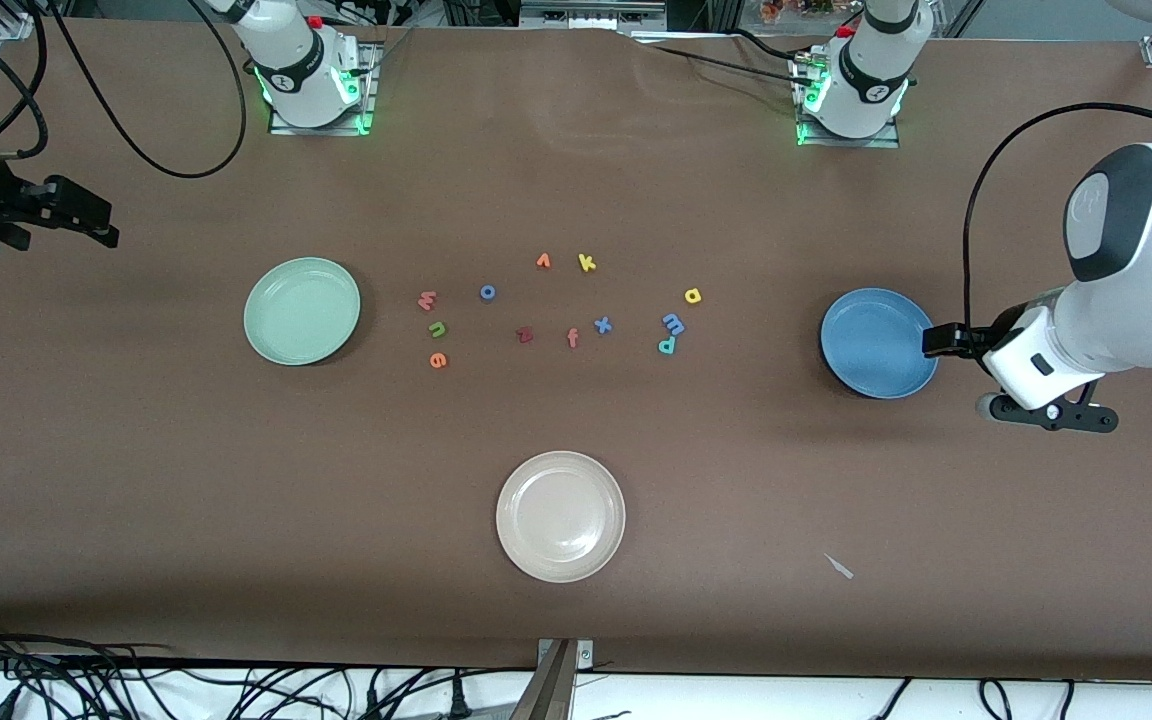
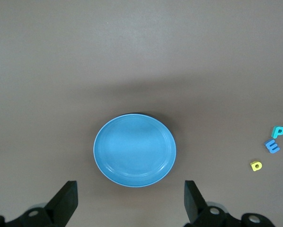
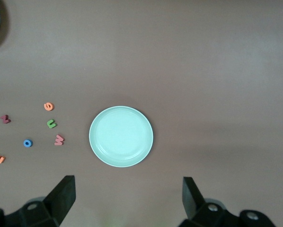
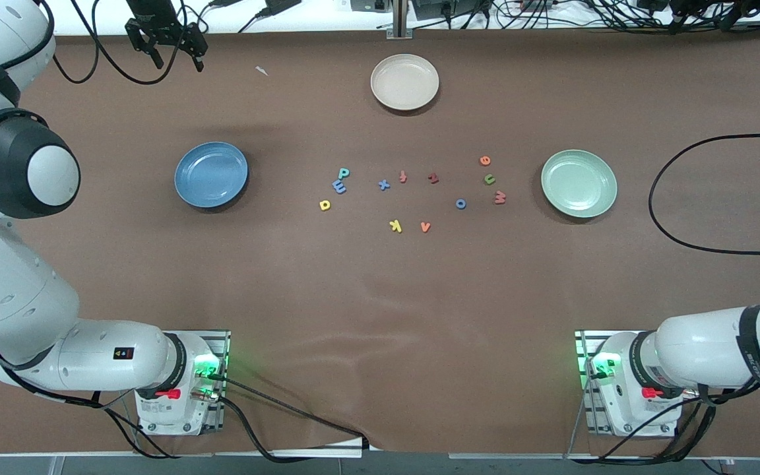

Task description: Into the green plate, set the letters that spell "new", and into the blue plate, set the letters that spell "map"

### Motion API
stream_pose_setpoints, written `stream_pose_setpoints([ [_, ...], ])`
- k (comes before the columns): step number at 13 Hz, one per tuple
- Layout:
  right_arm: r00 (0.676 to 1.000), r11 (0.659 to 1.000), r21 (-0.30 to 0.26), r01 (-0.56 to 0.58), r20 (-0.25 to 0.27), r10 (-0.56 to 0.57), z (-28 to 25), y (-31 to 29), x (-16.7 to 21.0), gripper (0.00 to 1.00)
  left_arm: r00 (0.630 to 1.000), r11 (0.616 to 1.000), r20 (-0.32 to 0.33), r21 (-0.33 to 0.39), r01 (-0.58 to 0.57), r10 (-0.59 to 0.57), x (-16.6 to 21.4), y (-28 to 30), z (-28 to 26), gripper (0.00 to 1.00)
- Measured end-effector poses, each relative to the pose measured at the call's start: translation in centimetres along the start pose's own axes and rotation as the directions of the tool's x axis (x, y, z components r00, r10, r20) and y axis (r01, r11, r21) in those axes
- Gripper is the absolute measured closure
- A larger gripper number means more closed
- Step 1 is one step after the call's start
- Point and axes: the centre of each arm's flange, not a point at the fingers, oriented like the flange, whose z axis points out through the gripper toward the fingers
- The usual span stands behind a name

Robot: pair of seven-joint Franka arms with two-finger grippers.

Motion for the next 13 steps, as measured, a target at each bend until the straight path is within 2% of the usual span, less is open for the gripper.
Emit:
stream_pose_setpoints([
  [6, 0.998, 0.998, -0.002, -0.055, 0.013, 0.055, -0.4, -1.8, -0.5, 0.00, 1.000, 1.000, 0.000, 0.000, 0.000, 0.000, 0.0, 0.0, 0.0, 0.01],
  [9, 0.992, 0.994, -0.012, -0.109, 0.054, 0.110, 0.0, -4.1, -1.1, 0.00, 1.000, 1.000, 0.000, 0.000, -0.001, 0.001, 0.0, 0.0, 0.0, 0.01],
  [11, 0.977, 0.981, -0.028, -0.192, 0.084, 0.194, 0.5, -5.6, -1.5, 0.00, 1.000, 1.000, 0.000, 0.000, -0.001, 0.001, 0.0, 0.1, 0.0, 0.01],
  [13, 0.940, 0.946, -0.061, -0.318, 0.110, 0.323, 2.2, -8.2, -1.8, 0.00, 1.000, 1.000, 0.000, 0.000, -0.001, 0.001, 0.0, 0.1, 0.0, 0.01],
])
